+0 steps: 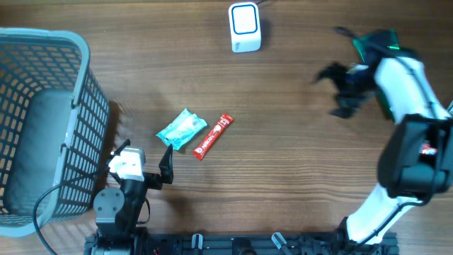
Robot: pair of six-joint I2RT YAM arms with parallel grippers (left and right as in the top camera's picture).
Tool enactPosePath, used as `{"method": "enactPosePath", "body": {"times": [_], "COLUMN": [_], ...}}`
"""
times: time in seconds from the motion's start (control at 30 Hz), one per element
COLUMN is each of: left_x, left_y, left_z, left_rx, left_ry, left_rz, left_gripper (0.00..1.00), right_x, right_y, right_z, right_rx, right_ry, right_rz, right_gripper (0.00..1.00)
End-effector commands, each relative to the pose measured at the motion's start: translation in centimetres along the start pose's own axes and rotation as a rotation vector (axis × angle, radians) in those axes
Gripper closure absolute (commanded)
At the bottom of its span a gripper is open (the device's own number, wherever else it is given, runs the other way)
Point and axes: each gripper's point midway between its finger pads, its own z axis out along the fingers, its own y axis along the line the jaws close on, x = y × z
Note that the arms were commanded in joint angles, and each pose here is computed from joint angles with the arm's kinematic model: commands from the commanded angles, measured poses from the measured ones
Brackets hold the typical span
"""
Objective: Scan the item barcode
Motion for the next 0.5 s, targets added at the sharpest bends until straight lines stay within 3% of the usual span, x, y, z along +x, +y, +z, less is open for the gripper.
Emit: {"method": "enactPosePath", "body": {"times": [0.0, 0.17, 0.27, 0.3, 0.33, 0.47], "left_x": [0.1, 0.1, 0.1, 0.1, 0.1, 0.1], "left_y": [-0.2, -0.2, -0.2, -0.2, -0.2, -0.2], "left_z": [0.0, 0.0, 0.0, 0.0, 0.0, 0.0], "left_rx": [0.011, 0.011, 0.011, 0.011, 0.011, 0.011], "left_ry": [-0.001, -0.001, -0.001, -0.001, -0.001, -0.001], "left_rz": [-0.009, -0.008, -0.009, -0.008, -0.008, -0.008], "left_gripper": [0.0, 0.0, 0.0, 0.0, 0.0, 0.0], "right_x": [6.4, 12.2, 17.3, 18.3, 18.9, 19.1], "right_y": [7.7, 10.5, 11.9, 12.2, 12.3, 11.5], "right_z": [3.4, 7.9, 11.4, 12.3, 13.1, 15.4], "right_rx": [-0.018, 0.118, 0.126, 0.137, 0.151, 0.188], "right_ry": [-0.067, -0.181, -0.132, -0.128, -0.13, -0.093], "right_rz": [-0.402, -0.849, -1.308, -1.475, -1.581, -1.733], "right_gripper": [0.13, 0.16, 0.26, 0.2, 0.0, 0.0]}}
